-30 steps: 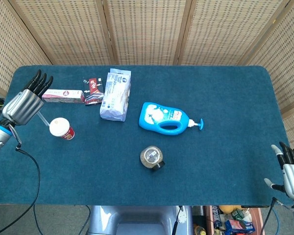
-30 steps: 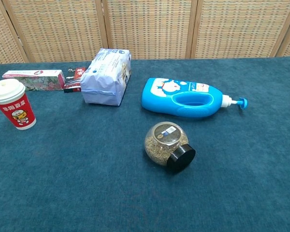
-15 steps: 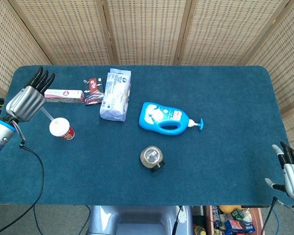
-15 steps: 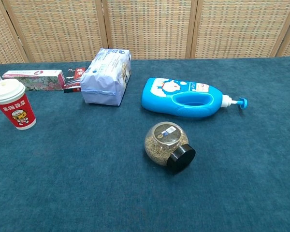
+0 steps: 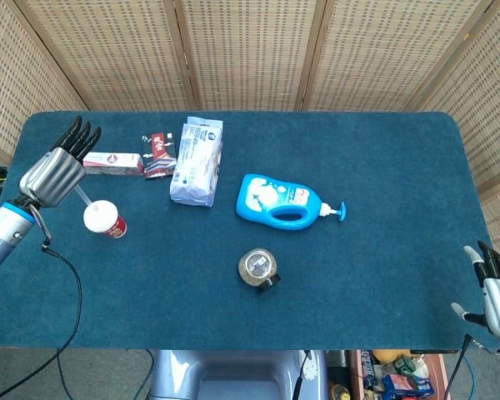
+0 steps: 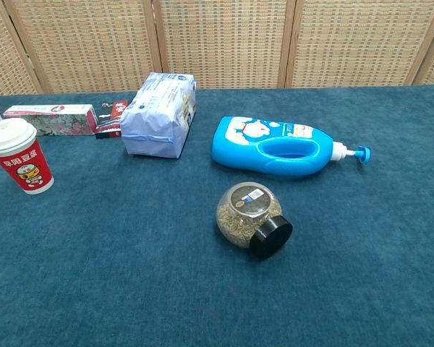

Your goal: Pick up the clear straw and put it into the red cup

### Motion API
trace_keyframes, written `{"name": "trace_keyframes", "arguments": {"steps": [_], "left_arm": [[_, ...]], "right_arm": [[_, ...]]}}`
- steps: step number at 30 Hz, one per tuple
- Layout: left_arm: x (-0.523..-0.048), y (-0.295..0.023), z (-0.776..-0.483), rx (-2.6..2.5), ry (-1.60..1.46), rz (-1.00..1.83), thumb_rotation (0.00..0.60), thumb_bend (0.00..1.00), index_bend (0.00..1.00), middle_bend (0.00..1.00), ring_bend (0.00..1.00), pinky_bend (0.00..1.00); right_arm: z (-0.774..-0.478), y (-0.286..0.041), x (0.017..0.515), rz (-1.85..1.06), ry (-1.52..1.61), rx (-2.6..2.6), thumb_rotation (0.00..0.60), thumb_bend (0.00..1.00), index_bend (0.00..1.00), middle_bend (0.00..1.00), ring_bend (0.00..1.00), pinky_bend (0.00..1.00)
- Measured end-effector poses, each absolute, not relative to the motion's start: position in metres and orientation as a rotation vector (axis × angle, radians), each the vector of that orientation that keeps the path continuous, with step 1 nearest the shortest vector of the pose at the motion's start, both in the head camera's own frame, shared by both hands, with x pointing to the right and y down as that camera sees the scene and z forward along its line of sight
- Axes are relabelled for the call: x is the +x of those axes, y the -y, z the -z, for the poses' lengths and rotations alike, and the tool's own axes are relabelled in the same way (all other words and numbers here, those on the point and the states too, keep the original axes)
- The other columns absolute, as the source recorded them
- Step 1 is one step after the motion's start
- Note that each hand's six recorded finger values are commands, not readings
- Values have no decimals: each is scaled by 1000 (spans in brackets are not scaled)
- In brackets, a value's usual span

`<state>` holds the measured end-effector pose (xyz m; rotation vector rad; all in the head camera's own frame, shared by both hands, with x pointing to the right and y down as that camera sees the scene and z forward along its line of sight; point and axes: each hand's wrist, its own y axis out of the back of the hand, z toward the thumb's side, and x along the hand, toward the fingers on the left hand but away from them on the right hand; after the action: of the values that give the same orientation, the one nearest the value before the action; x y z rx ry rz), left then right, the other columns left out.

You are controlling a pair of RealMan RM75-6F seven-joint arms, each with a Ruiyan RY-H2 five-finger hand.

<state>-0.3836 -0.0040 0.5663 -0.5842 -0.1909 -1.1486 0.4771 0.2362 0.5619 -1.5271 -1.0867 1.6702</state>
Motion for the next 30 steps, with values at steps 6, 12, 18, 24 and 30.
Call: {"name": "trace_keyframes", "arguments": {"steps": [6,12,18,24,30], "left_arm": [[-383,3,-570,-574,212,1142,600,460,603,0,0,0],[-378,1,-575,-559,234,1123,600,460,603,0,0,0],[-375,-3,-581,-544,261,1109,600,460,603,0,0,0],[-373,-11,-590,-538,288,1102,600,461,603,0,0,0],[-366,-18,-599,-523,313,1074,600,462,603,0,0,0]], "right_arm": [[-562,-236,476,-1670,1085,-1529,600,0,0,0,0,0],[-562,-236,477,-1670,1086,-1528,600,0,0,0,0,0],[-563,-236,476,-1671,1084,-1531,600,0,0,0,0,0],[-562,-236,476,-1667,1085,-1536,600,0,0,0,0,0],[-561,-236,476,-1664,1089,-1537,600,0,0,0,0,0]]}}
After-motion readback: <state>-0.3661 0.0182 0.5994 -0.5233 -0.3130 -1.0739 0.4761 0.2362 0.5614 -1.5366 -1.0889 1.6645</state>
